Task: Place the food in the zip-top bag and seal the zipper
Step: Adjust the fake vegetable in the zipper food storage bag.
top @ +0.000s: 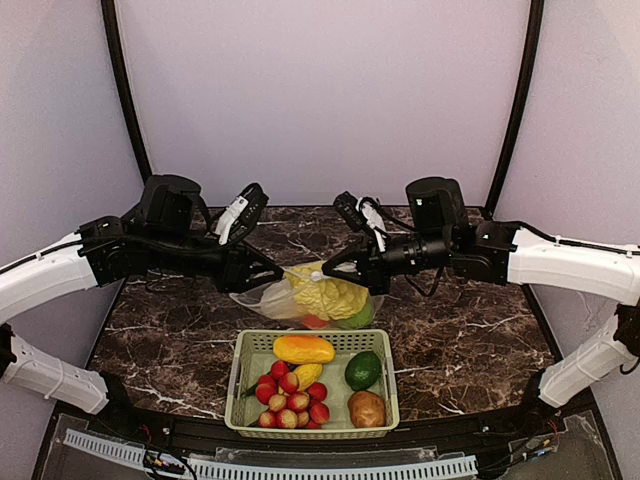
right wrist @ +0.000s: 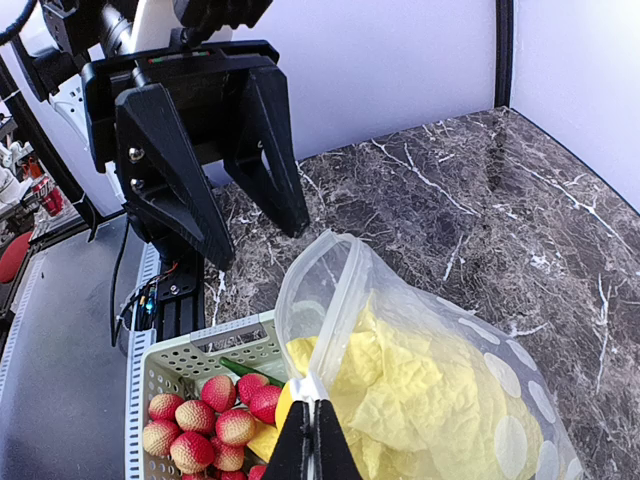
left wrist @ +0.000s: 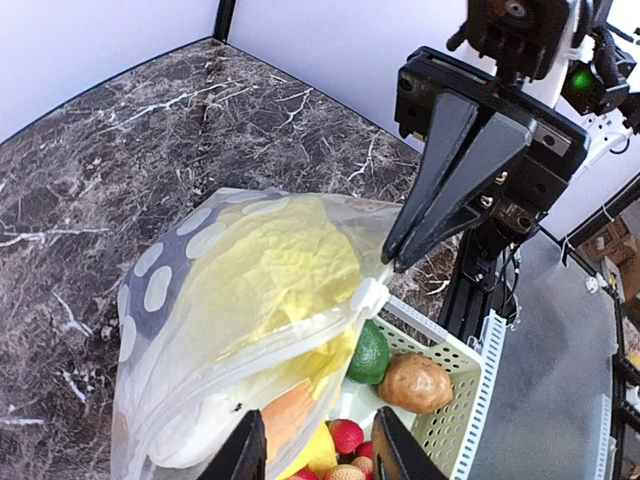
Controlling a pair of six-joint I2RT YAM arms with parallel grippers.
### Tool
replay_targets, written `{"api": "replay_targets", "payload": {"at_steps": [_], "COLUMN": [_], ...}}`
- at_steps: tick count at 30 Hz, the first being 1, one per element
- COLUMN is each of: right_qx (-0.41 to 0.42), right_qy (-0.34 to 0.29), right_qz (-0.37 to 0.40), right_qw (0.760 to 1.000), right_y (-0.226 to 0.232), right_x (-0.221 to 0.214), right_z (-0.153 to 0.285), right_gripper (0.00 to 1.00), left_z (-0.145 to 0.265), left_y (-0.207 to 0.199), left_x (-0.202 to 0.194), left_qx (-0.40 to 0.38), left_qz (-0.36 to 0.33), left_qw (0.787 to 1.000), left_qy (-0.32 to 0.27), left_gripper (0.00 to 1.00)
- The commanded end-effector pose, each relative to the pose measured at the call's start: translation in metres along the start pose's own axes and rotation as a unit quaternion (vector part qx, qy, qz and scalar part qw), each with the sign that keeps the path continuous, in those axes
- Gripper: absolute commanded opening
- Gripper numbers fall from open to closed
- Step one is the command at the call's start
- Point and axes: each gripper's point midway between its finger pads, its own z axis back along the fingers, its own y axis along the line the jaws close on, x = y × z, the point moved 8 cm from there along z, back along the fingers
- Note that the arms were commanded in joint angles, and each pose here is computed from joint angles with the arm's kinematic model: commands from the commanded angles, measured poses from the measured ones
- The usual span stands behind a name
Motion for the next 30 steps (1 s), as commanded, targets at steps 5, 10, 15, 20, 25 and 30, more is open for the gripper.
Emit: {"api": "replay_targets", "payload": {"at_steps": [5, 10, 15, 20, 25, 30], "right_qx": [0.003, 0.001, -0.001, -0.001, -0.002, -0.004], "right_qy": [-0.044, -0.046, -0.048, -0.047, -0.047, -0.047], "right_qz": [0.012, 0.011, 0.012, 0.012, 0.011, 0.012], "right_qw": [0.999, 0.999, 0.999, 0.999, 0.999, 0.999], "right_y": [0.006, 0.007, 0.008, 0.008, 0.008, 0.008], "right_x": [0.016, 0.017, 0.017, 0.016, 0.015, 0.014], "right_z": [0.008, 0.010, 0.012, 0.013, 0.013, 0.015], "right_gripper": [0.00, 0.00, 0.00, 0.00, 0.00, 0.00], "left_z": [-0.019, -0.027, -0.034, -0.041, -0.043, -0.046], "left_y": [0.004, 0.003, 0.005, 0.006, 0.008, 0.008], "left_x": [-0.019, -0.012, -0.011, -0.010, -0.007, -0.010], "left_qx": [-0.032, -0.050, -0.048, -0.057, -0.051, -0.055], "left_qz": [0.118, 0.137, 0.146, 0.154, 0.154, 0.158], "left_qw": [0.992, 0.989, 0.988, 0.986, 0.987, 0.986], "left_qy": [-0.003, -0.013, -0.015, -0.011, -0.016, -0.014], "left_gripper": [0.35, 0.37, 0.41, 0.39, 0.25, 0.15]}}
